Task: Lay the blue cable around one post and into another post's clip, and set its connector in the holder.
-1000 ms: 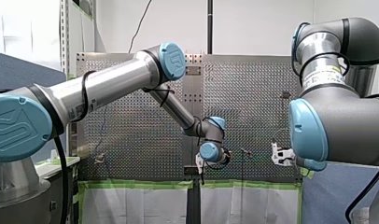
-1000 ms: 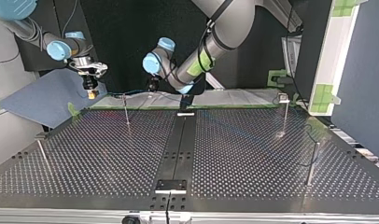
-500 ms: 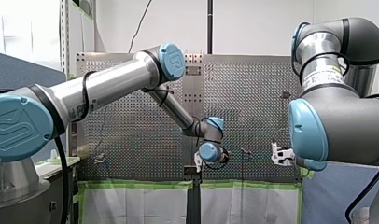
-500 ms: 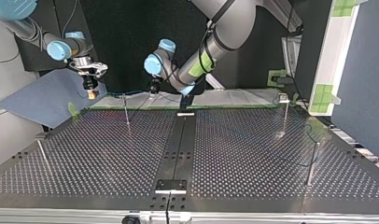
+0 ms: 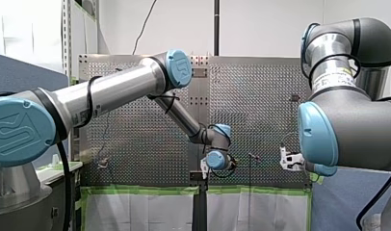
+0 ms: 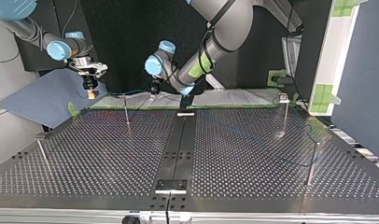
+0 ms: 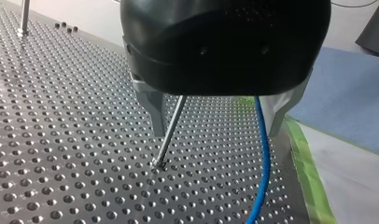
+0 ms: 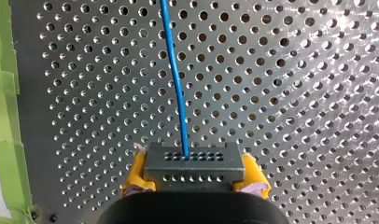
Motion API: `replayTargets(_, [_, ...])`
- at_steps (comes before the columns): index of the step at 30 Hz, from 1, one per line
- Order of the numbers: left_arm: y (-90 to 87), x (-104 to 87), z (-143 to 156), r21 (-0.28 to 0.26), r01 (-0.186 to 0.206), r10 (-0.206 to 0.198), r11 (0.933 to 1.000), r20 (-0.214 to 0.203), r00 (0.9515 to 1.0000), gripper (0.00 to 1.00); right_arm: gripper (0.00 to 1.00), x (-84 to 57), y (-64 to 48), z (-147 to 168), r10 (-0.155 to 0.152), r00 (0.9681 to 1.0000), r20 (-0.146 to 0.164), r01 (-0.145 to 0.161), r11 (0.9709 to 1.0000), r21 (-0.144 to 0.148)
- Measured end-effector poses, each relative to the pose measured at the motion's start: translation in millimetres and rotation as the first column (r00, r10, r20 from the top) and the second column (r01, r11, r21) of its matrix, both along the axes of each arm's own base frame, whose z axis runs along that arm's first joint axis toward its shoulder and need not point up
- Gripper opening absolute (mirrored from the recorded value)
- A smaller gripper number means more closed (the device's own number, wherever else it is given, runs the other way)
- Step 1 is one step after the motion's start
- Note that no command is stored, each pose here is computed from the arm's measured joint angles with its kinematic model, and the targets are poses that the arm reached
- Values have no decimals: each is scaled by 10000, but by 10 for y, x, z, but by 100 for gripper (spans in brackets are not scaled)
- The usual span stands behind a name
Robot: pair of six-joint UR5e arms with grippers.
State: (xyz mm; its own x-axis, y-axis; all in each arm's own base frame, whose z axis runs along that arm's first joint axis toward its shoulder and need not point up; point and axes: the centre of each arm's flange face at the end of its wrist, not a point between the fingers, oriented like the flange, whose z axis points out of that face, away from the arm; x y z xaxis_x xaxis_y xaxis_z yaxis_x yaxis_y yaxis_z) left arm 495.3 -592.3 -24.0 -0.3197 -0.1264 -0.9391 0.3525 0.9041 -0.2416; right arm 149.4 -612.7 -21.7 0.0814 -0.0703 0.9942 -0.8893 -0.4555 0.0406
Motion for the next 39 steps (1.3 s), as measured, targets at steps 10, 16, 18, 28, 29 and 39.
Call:
replayTargets(10, [50, 40, 0, 144, -197, 197, 9997, -13, 9998, 100, 0, 3, 1, 0, -7, 10000, -7, 7, 10000, -2])
replayTargets(16, [63, 59, 1, 219, -206, 205, 9995, 44, 9998, 66, 0, 2, 0, -1, -9, 10000, -8, 9, 10000, -1])
replayTargets(18, [61, 63, 3, 253, -188, 185, 9995, 109, 9998, 36, 0, 2, 0, -1, -11, 10000, -6, 11, 10000, -1])
replayTargets(28, [34, 63, 6, 302, 92, -98, 9995, 213, 9997, 7, 0, 10, 2, -1, 3, 10000, -3, -3, 10000, -1])
replayTargets(29, [34, 63, 6, 297, 95, -101, 9995, 211, 9997, 2, 0, 9, 1, 0, 0, 10000, -4, 0, 10000, -4])
replayTargets(39, [38, 53, -4, 275, 122, -126, 9995, 135, 9998, 2, 0, -15, -5, 0, -57, 10000, -4, 57, 10000, -2])
